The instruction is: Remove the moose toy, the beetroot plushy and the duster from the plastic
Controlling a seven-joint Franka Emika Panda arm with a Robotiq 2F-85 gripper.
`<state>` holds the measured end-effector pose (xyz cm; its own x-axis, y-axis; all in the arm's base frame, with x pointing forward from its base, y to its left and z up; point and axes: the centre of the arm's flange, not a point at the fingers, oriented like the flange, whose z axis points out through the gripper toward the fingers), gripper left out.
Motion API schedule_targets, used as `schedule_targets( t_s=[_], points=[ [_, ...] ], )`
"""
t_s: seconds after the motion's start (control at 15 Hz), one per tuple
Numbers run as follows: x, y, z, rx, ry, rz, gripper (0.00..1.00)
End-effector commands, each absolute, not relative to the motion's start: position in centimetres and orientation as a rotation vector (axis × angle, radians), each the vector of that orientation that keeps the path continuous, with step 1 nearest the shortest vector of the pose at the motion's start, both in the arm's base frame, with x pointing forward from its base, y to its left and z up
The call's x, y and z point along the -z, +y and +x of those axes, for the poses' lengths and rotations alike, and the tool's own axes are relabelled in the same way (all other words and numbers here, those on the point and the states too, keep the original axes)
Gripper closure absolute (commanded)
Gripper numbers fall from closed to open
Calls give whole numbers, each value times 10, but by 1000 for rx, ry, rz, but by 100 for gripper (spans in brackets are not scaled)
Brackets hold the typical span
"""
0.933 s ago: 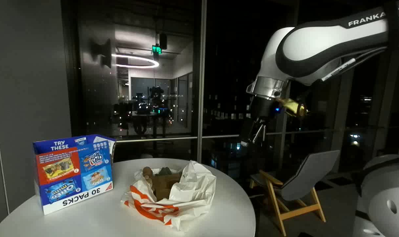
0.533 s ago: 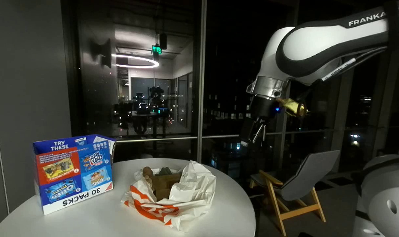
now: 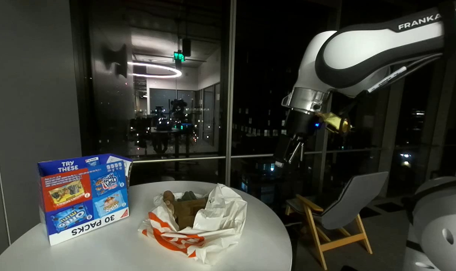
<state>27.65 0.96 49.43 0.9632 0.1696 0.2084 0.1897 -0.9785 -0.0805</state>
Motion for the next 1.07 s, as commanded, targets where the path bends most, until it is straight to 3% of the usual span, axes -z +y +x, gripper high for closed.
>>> schedule_targets(
  t_s=[0.0,1.0],
  points=[
    [-492,15,281,317,-311,-3004,0],
    [-453,149,464,550,-765,-2992,0]
  ],
)
